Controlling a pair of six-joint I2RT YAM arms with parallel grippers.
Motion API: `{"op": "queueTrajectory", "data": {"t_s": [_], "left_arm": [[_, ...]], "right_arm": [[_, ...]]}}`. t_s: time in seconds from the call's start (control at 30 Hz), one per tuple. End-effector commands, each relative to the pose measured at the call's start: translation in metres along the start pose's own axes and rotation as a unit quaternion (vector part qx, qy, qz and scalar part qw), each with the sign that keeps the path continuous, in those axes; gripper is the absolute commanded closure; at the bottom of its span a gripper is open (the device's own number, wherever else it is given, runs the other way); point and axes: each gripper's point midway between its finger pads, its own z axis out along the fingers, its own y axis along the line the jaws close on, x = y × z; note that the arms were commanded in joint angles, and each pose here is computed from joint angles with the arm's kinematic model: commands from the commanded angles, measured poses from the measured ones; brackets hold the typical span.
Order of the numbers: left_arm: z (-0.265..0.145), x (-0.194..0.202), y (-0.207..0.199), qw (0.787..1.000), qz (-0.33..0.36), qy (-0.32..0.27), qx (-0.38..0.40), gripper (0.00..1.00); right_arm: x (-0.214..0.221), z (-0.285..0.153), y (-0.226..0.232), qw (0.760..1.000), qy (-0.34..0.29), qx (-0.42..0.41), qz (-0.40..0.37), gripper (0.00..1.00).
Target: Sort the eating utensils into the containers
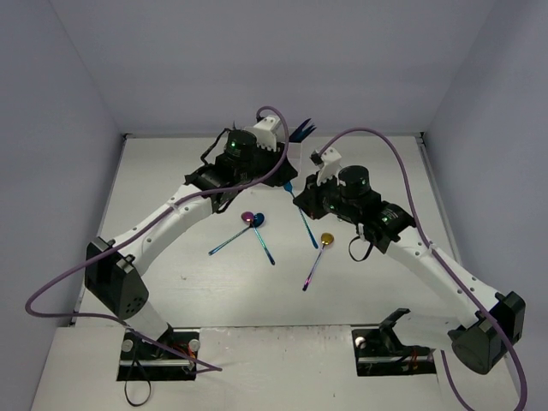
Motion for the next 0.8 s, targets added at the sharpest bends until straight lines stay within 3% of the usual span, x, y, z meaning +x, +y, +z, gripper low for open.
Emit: {"op": "queueTrajectory", "data": {"t_s": [0.0,0.07,0.1,0.13,0.27,0.37,0.5,0.6,0.77], "left_arm": [[-0.012,-0.046,-0.020,0.997,0.035,-0.067,0.015,0.97],[-0.013,-0.052,-0.016,0.996,0.043,-0.078,0.005,1.00],[-0.013,-0.054,-0.014,0.996,0.047,-0.082,-0.002,1.00],[-0.014,-0.057,-0.011,0.995,0.050,-0.087,-0.010,1.00],[-0.020,-0.078,0.011,0.991,0.061,-0.109,-0.057,1.00],[-0.023,-0.098,0.039,0.986,0.064,-0.125,-0.094,1.00],[-0.031,-0.135,0.078,0.972,0.083,-0.159,-0.153,1.00],[-0.047,-0.176,0.126,0.943,0.103,-0.202,-0.244,1.00],[-0.053,-0.217,0.189,0.903,0.091,-0.263,-0.327,1.00]], "right_arm": [[-0.047,0.000,0.010,0.997,-0.070,-0.013,-0.019,1.00],[-0.048,0.003,0.005,0.997,-0.070,-0.001,-0.019,0.95],[-0.049,0.004,0.003,0.997,-0.070,0.006,-0.019,0.84],[-0.049,0.006,0.000,0.997,-0.069,0.011,-0.018,0.64],[-0.054,0.006,-0.013,0.996,-0.076,0.043,-0.018,0.22],[-0.055,0.003,-0.029,0.994,-0.079,0.073,-0.014,0.05],[-0.056,-0.005,-0.058,0.990,-0.080,0.118,0.002,0.00],[-0.053,-0.017,-0.088,0.984,-0.082,0.154,0.023,0.00],[-0.039,-0.021,-0.098,0.984,-0.069,0.162,0.031,0.00]]}}
